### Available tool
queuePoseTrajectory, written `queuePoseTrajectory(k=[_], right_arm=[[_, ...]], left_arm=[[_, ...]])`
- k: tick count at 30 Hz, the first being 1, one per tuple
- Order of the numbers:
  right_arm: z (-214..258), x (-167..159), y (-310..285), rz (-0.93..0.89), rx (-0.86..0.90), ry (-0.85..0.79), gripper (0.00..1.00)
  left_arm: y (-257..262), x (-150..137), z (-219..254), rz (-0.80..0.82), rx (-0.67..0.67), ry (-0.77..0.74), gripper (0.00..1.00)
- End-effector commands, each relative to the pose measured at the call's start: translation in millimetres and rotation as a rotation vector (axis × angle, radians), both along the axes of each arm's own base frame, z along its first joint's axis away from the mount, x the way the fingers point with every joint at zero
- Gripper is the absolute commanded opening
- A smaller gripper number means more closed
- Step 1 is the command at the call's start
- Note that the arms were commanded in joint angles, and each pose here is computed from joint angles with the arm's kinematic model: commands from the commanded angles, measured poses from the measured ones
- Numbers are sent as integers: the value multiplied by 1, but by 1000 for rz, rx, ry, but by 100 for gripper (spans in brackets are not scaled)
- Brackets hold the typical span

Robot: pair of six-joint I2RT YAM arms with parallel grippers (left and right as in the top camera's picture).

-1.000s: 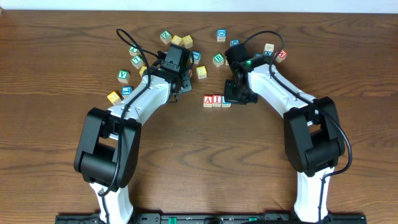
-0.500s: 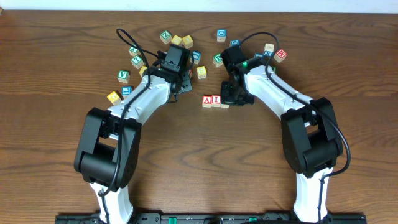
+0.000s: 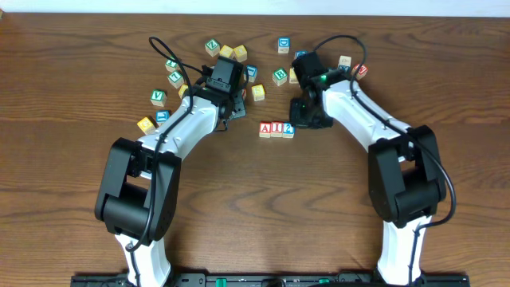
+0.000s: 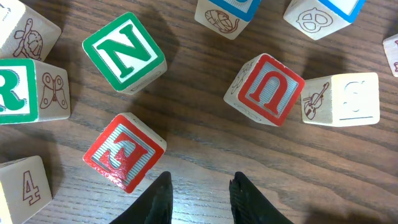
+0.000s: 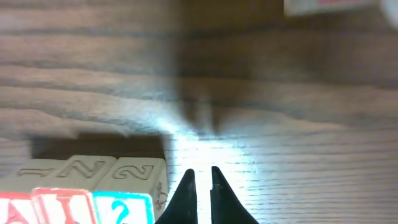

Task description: Spell out AI2

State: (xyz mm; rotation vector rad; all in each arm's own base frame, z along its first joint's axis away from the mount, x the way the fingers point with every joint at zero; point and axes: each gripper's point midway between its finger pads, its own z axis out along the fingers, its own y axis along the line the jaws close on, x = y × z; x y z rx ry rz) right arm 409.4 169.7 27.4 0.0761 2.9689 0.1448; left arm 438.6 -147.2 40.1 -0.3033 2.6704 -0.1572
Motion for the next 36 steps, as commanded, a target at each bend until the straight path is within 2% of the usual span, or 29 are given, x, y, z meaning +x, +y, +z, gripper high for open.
queuePoseTrajectory(k=[1, 6, 11, 14, 18, 27, 36], right_arm=[[41, 19, 9, 67, 23, -115, 4], [57, 20, 38, 171, 97, -148, 4], [61, 8, 78, 253, 209, -142, 5], [55, -2, 93, 294, 208, -141, 7], [45, -14, 107, 325, 210, -132, 7], [27, -38, 112, 350, 193, -77, 4], [23, -45, 118, 371, 169, -80, 4]], left_arm=[[4, 0, 6, 5, 17, -14, 31], [10, -1, 5, 24, 29, -5, 29], [46, -9, 1, 262, 68, 26, 26], [66, -16, -3, 391, 52, 65, 25], [82, -21, -6, 480, 41, 92, 26], [84, -21, -6, 490, 43, 93, 26], [84, -21, -6, 490, 43, 93, 26]])
